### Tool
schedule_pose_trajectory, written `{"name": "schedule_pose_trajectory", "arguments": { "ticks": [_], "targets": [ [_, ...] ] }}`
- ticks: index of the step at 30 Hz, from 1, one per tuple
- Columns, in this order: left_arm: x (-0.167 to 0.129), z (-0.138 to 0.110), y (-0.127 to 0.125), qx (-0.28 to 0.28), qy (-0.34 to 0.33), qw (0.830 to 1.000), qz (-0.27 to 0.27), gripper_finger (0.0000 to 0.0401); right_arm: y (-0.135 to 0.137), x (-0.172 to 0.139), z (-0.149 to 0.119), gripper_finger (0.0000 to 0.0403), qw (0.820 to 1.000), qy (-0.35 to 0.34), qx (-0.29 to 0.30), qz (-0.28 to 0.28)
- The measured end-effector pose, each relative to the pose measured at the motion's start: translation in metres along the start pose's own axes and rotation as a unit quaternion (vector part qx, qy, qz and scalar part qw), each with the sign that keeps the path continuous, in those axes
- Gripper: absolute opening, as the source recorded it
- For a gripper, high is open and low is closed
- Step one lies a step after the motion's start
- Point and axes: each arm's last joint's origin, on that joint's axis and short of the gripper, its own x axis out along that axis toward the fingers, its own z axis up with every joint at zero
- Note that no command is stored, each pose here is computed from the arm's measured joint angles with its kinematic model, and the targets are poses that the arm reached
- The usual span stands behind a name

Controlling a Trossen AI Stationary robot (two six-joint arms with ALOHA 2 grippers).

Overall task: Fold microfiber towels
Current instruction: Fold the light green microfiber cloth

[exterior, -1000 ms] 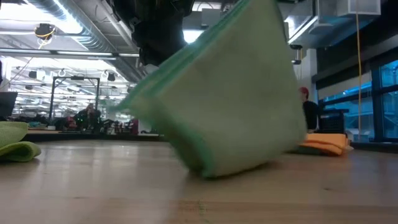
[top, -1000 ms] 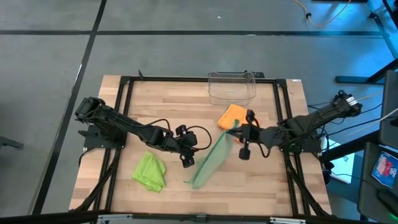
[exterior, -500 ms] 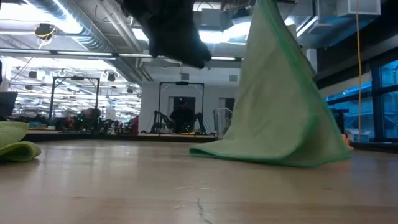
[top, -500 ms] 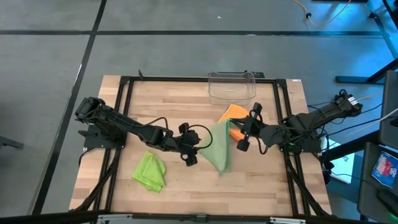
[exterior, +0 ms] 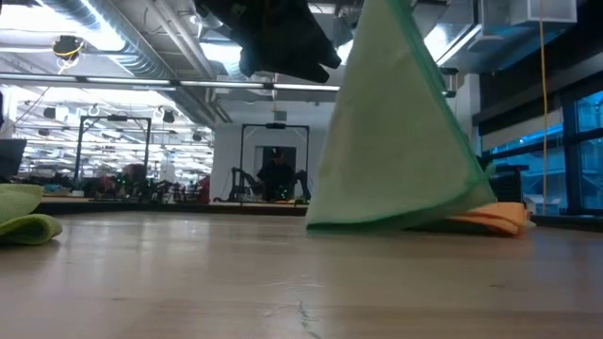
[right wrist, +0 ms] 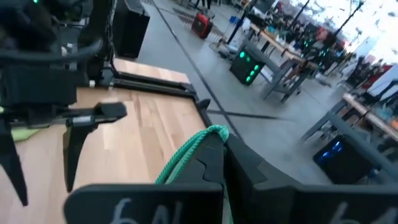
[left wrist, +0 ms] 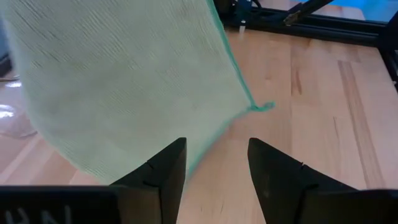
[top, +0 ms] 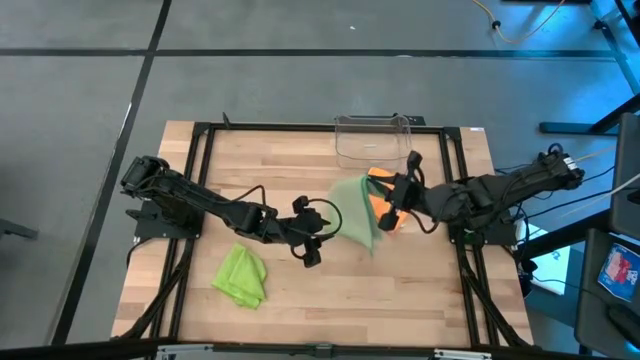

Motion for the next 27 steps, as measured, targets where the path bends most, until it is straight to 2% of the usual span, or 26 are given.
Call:
{"name": "schedule_pose_trajectory", "arguments": {
  "ticks": [5,16,23,27],
  "targets": [
    [0.000,0.000,0.000,0.000,-0.001,1.000,0.003,0.0164,-0.008,-0.005,0.014,0.0002,1.000,-0.017,-0.006,-0.004],
    [0.001,0.000,0.002,0.009,0.002,1.000,0.007,0.0164,-0.005,-0.016,0.019,0.0001,0.999,-0.029,-0.031,0.008],
    [0.001,0.000,0.002,0.009,0.002,1.000,0.007,0.0164,-0.008,-0.036,0.022,0.0001,0.997,-0.027,-0.058,-0.053],
    [0.001,0.000,0.002,0.009,0.003,1.000,0.007,0.0164,-0.010,-0.046,0.024,0.0001,0.996,-0.036,-0.064,-0.051]
  ]
}}
